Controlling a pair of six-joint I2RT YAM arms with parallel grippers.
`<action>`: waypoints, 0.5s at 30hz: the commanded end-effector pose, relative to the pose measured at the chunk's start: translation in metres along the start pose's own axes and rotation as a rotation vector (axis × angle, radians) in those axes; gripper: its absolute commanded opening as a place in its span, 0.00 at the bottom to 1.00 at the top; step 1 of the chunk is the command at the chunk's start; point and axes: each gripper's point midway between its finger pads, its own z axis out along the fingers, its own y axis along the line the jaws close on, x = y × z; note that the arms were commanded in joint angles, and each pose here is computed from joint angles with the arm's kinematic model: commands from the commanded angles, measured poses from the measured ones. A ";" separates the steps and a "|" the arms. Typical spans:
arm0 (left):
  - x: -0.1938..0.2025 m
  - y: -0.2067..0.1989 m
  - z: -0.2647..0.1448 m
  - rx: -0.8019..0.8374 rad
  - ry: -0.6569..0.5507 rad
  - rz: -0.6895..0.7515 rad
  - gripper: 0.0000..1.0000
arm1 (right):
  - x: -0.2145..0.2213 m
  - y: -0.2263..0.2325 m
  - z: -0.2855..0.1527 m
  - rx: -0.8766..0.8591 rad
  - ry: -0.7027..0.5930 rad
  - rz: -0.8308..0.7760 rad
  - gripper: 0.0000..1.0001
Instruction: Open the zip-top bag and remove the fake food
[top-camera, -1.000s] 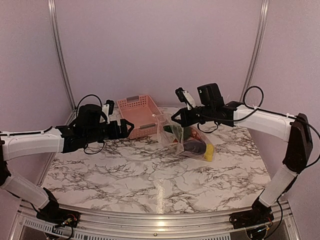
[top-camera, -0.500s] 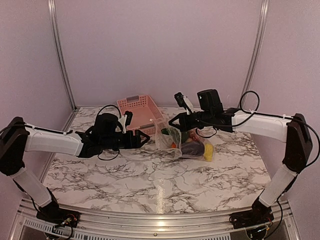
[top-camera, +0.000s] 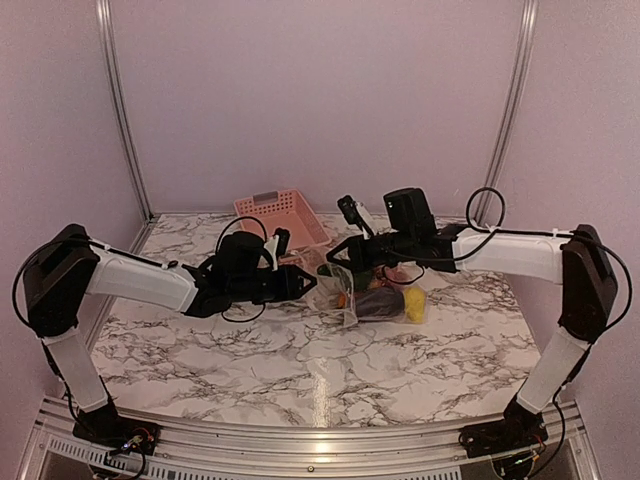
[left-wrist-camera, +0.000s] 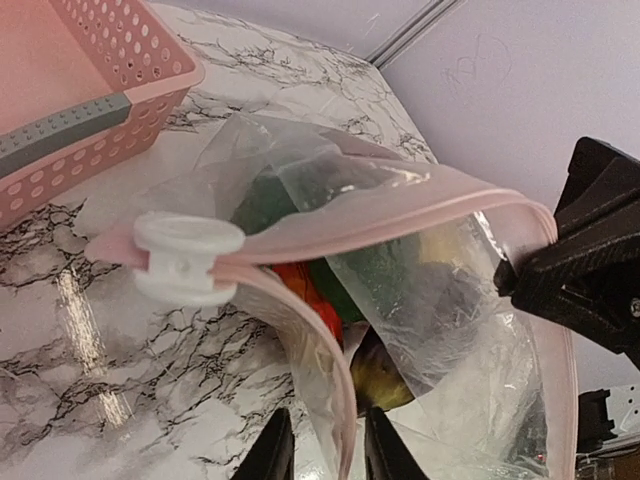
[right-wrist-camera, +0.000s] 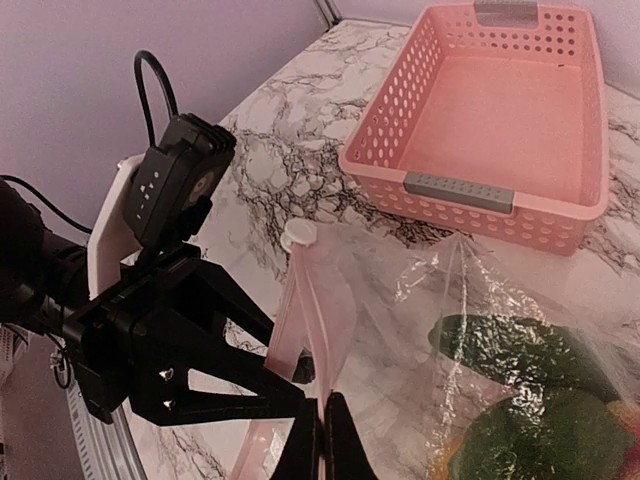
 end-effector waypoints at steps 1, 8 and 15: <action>0.009 0.041 0.004 -0.152 0.028 -0.070 0.13 | -0.006 0.009 0.000 -0.034 -0.034 -0.004 0.00; 0.043 0.107 -0.014 -0.319 0.072 -0.173 0.00 | 0.000 0.007 0.000 -0.023 -0.023 -0.006 0.00; 0.048 0.093 -0.007 -0.213 0.117 -0.129 0.02 | 0.013 0.016 0.010 -0.074 -0.007 0.015 0.00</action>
